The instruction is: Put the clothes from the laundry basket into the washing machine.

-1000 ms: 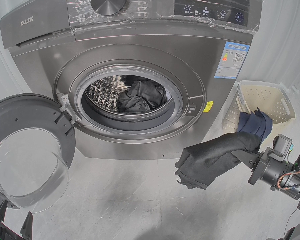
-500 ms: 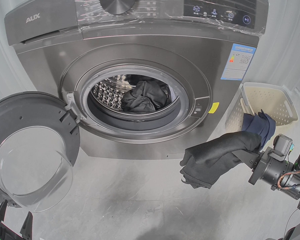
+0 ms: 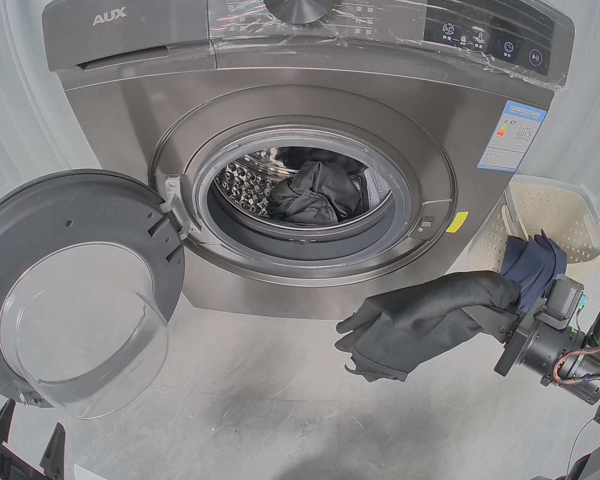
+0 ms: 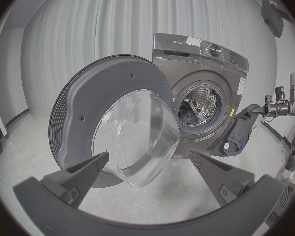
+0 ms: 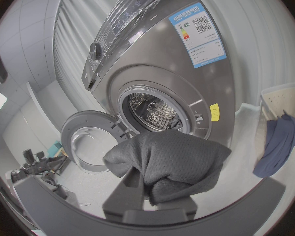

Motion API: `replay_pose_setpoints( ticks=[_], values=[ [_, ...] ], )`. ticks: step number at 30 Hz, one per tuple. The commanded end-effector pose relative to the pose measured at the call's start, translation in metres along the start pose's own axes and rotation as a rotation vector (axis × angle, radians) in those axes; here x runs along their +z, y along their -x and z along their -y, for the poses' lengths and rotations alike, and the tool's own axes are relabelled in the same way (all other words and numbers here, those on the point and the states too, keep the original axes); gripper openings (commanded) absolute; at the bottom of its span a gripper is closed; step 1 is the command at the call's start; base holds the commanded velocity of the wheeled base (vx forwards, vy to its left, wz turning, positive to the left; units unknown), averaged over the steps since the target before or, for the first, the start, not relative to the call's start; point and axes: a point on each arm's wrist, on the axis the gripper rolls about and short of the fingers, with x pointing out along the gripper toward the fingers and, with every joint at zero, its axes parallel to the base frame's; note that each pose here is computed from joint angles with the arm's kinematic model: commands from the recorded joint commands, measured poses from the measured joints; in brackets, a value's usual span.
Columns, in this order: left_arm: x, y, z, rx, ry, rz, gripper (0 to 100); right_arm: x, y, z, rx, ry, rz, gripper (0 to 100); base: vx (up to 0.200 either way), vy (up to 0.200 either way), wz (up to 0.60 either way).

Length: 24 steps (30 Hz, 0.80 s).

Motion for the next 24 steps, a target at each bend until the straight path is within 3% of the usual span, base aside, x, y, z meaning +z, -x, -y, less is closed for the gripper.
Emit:
replay_pose_setpoints(
  ticks=[1, 7, 9, 24],
  values=[
    [-0.004, 0.0, 0.0, 0.002, 0.001, 0.0, 100, -0.004, 0.002, -0.001, -0.067, 0.044, 0.0, 0, 0.0, 0.0, 0.0],
    [-0.004, 0.0, 0.0, 0.002, -0.005, 0.001, 100, -0.007, 0.003, -0.006, -0.293, 0.085, 0.043, 0, 0.0, 0.0, 0.0],
    [-0.005, 0.0, 0.0, 0.002, -0.01, 0.001, 100, -0.007, 0.003, -0.005, -0.332, 0.102, 0.05, 0, 0.0, 0.0, 0.0],
    [-0.005, 0.0, 0.0, 0.0, -0.026, 0.0, 100, -0.01, 0.004, -0.013, -0.257, 0.108, 0.029, 0, 0.0, 0.0, 0.0]
  ],
)
